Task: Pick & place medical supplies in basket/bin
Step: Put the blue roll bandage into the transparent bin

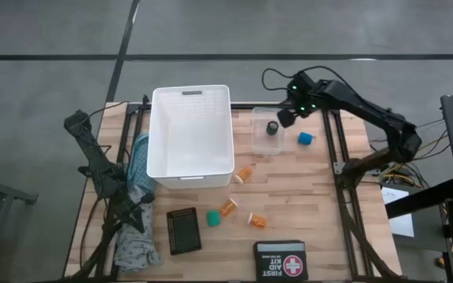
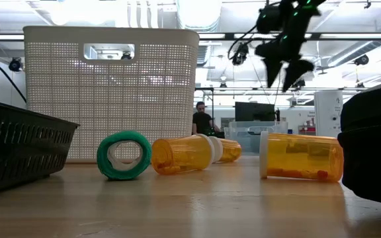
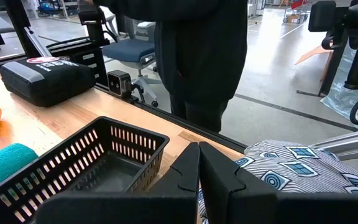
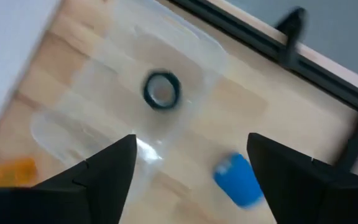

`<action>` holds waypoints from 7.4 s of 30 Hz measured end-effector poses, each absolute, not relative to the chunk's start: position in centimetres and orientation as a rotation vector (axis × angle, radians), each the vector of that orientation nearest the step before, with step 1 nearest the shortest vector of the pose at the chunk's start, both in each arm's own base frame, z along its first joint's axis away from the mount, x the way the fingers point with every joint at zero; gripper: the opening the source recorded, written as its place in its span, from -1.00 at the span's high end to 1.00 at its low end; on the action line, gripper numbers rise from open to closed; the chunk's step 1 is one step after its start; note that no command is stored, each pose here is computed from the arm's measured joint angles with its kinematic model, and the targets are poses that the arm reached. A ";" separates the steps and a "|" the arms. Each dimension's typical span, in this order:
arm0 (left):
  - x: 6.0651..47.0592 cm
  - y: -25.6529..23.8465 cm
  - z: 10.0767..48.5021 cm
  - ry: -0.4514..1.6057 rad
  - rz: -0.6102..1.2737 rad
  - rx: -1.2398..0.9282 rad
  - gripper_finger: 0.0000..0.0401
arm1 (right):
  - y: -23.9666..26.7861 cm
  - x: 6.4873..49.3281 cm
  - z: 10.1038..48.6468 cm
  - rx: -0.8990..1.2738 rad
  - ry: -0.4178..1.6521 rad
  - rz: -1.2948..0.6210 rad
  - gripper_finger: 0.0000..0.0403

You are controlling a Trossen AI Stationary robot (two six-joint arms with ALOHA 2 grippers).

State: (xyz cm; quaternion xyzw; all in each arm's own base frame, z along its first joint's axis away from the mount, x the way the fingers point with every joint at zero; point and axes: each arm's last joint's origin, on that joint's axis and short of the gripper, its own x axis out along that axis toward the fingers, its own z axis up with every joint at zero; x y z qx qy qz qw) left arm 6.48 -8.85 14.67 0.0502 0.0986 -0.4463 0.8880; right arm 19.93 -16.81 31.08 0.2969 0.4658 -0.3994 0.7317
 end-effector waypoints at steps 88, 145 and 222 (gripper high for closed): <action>6.5 -8.8 14.7 0.205 -0.927 0.105 0.95 | -17.3 14.7 16.4 0.456 1.386 -0.692 -0.59; 6.5 -8.8 14.7 0.205 -0.927 0.104 0.95 | -16.9 13.7 20.1 0.460 1.127 -0.694 0.06; 6.5 -8.8 14.7 0.205 -0.927 0.104 0.95 | -18.8 26.3 21.7 0.543 1.174 -0.212 0.05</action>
